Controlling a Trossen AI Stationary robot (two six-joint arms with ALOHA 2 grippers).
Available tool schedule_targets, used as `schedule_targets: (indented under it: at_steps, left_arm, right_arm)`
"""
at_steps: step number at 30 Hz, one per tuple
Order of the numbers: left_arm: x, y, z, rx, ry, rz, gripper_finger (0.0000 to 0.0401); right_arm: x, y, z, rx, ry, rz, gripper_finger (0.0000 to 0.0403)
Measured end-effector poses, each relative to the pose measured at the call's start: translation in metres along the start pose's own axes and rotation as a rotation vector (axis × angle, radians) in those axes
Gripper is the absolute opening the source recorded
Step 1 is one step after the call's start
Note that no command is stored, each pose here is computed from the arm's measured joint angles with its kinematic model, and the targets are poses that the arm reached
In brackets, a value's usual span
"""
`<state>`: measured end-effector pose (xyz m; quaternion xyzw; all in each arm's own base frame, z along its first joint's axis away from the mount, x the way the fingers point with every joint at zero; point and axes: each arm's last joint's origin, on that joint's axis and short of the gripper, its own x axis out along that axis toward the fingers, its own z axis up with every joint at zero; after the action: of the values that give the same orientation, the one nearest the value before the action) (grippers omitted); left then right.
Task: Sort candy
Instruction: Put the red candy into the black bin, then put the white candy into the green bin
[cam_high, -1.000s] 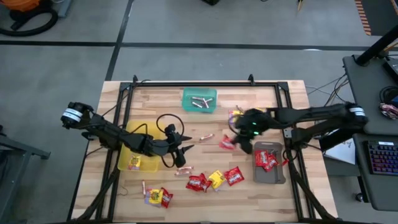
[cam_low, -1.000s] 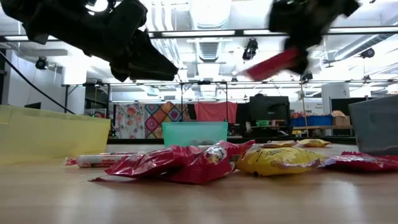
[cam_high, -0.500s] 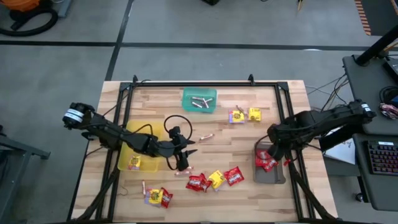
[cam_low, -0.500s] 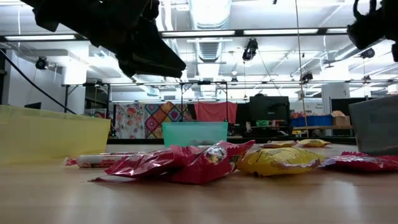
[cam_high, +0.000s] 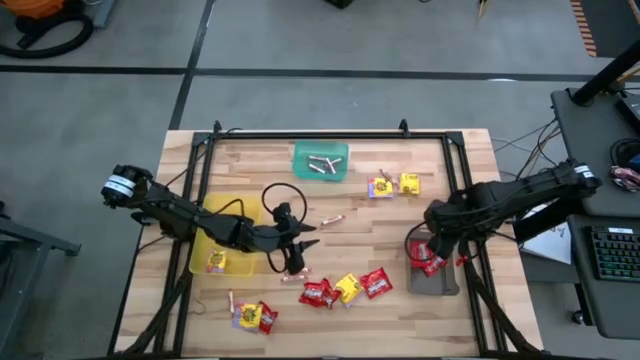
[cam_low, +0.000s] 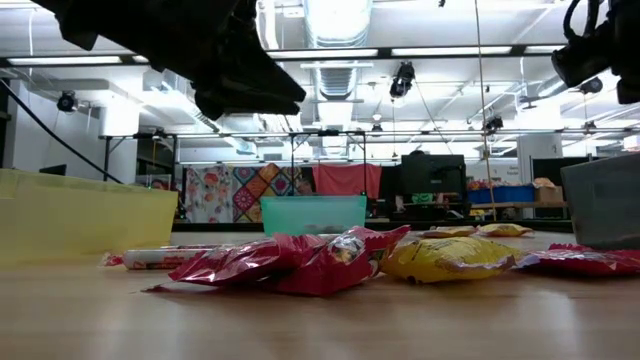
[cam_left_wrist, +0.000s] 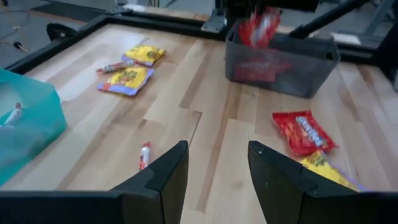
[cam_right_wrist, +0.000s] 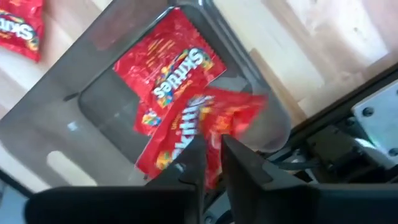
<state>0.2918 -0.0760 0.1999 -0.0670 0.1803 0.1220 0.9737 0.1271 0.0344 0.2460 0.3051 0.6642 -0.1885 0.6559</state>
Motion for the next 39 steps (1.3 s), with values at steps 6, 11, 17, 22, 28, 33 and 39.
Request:
schedule_targets:
  at_steps: [6,11,17,22,28,33,39]
  left_arm:
    - [0.0,0.001,0.004,0.012,-0.044,0.038,0.0151]
    - [0.001,0.002,0.005,0.013,-0.055,0.043,0.0151]
    - [0.014,0.006,0.001,0.023,-0.079,0.064,0.0151]
    - [0.045,0.006,-0.018,0.096,-0.072,0.093,0.0151]
    - [0.083,0.02,-0.04,0.138,0.015,0.17,0.0151]
    - [0.101,0.036,-0.056,0.162,0.074,0.22,0.0151]
    - [0.11,0.044,-0.07,0.155,0.127,0.188,0.0151]
  right_arm:
    - [0.002,0.001,0.003,-0.03,-0.051,-0.053,0.0106]
    - [0.001,0.002,0.006,-0.093,-0.114,-0.055,0.0141]
    - [-0.001,0.012,0.015,-0.169,-0.262,0.008,0.016]
    - [-0.007,0.026,0.025,-0.263,-0.403,0.099,0.016]
    - [-0.013,0.038,0.033,-0.348,-0.516,0.189,0.0155]
    - [-0.016,0.043,0.036,-0.376,-0.565,0.228,0.0157]
    - [-0.017,0.044,0.036,-0.376,-0.58,0.235,0.0152]
